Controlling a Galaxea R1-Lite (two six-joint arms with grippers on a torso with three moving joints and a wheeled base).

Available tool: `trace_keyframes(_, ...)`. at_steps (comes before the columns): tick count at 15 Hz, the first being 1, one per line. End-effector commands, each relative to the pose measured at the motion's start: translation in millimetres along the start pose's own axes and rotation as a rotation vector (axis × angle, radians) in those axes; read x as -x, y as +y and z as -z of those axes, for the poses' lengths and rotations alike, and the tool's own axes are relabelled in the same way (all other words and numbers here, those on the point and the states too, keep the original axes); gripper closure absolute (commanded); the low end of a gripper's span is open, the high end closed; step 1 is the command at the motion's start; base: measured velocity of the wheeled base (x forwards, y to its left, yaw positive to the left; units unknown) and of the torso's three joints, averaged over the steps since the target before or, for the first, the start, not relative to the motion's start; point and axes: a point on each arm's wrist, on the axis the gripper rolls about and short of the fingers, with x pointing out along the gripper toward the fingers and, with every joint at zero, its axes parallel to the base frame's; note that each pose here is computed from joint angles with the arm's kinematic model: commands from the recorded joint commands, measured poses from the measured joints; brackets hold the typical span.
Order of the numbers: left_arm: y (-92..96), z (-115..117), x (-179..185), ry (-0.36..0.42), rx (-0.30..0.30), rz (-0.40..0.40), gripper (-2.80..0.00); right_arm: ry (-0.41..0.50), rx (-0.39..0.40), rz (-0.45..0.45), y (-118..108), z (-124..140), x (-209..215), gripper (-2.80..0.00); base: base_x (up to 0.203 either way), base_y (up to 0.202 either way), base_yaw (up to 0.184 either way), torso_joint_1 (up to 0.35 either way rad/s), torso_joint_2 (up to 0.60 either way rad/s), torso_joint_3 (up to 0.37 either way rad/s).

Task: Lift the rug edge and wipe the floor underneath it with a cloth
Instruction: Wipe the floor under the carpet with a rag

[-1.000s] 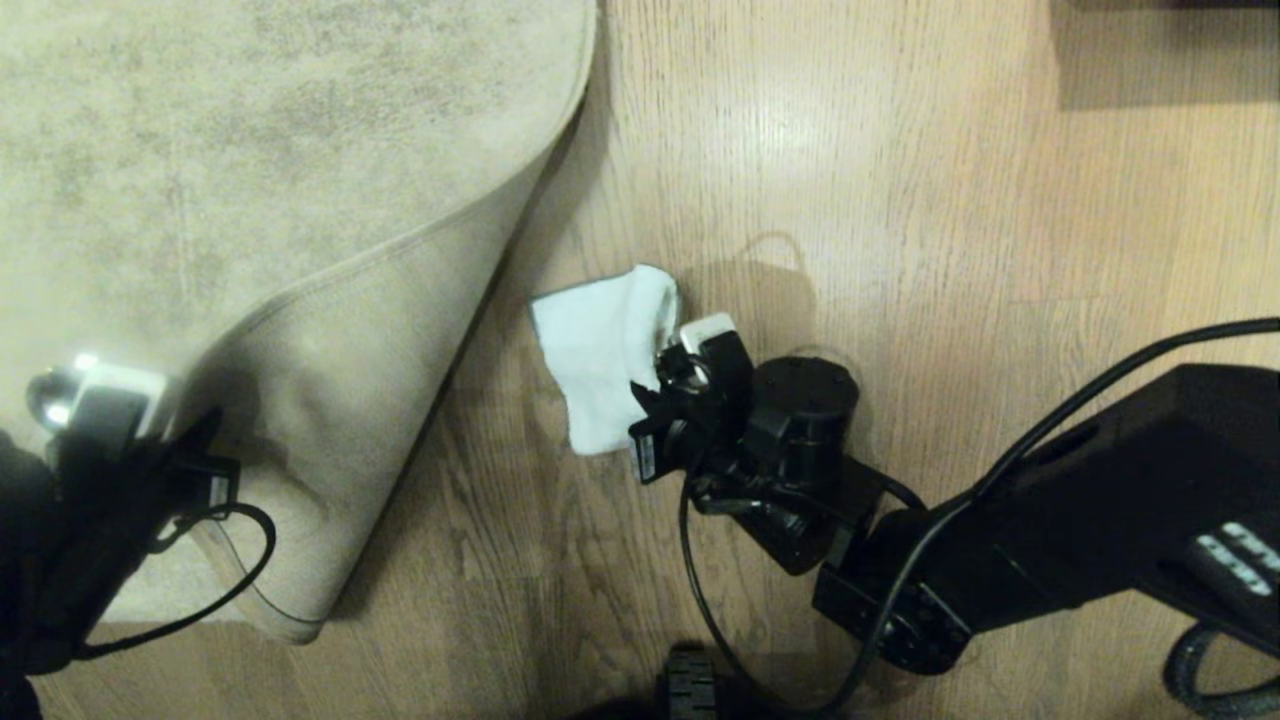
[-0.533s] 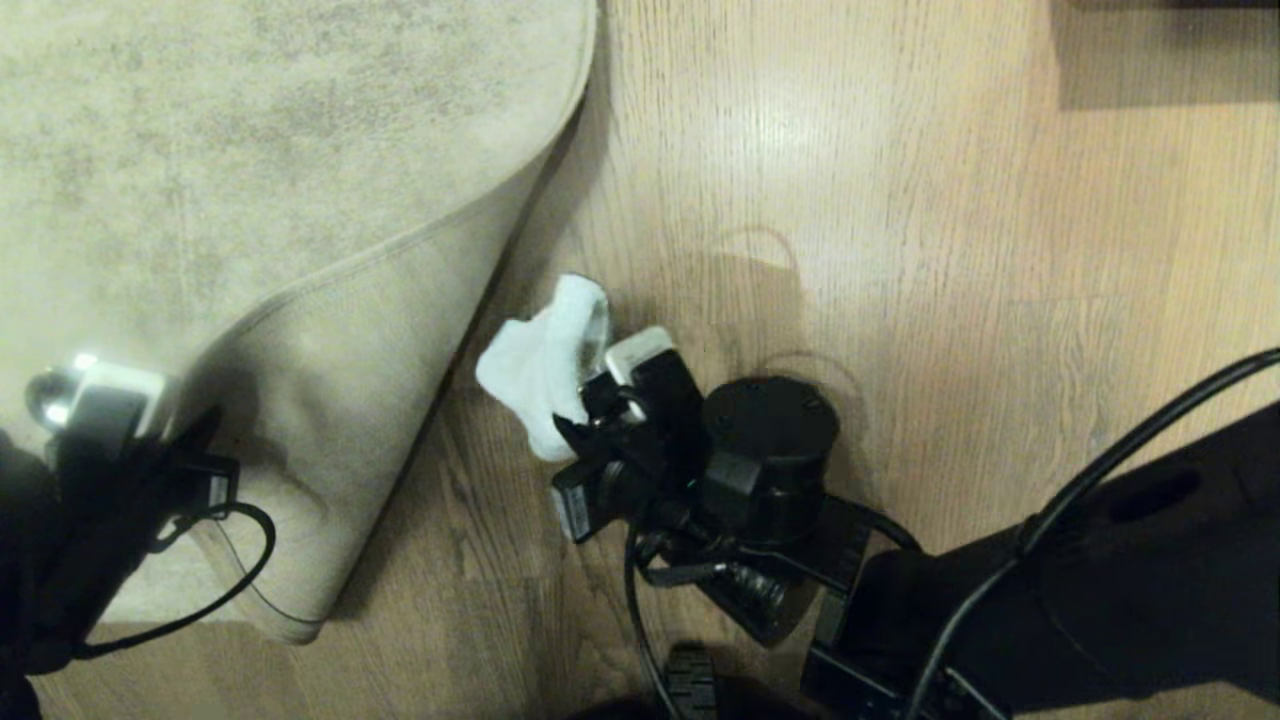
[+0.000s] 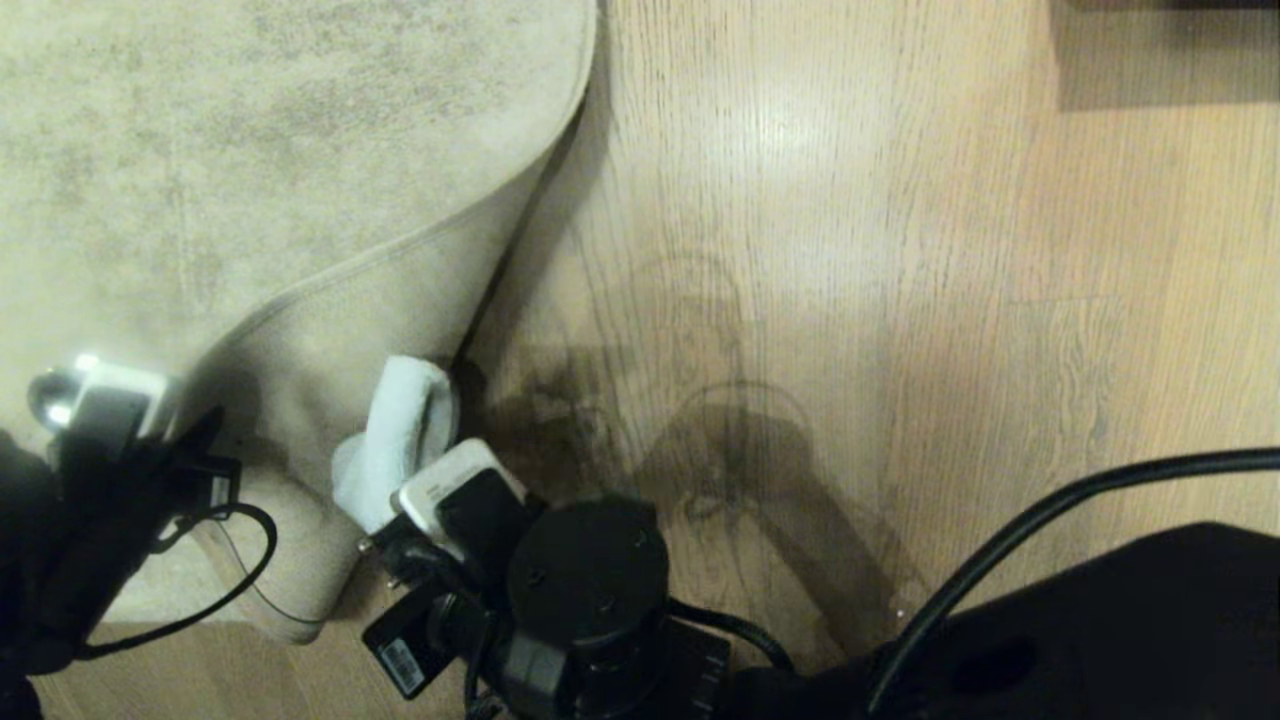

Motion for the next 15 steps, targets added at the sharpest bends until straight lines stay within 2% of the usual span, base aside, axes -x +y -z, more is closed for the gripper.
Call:
trace_keyframes(1, 0.5, 0, 0, -0.005, -0.002, -0.004, 0.00, 0.027, -0.001, -0.016, 10, 27, -6, 0.00, 0.000, 0.000, 0.000, 0.000, 0.00, 0.000)
trace_keyframes(7, -1.8, 0, 1, -0.001, -0.007, 0.005, 0.00, -0.008, -0.038, 0.004, 9, 76, -18, 0.00, 0.000, 0.000, 0.000, 0.000, 0.00, 0.000)
trace_keyframes(15, -1.8, 1, 1, 0.002, -0.008, 0.000, 0.00, 0.007, -0.032, 0.088, -26, 126, -27, 0.00, 0.000, 0.000, 0.000, 0.000, 0.00, 0.000)
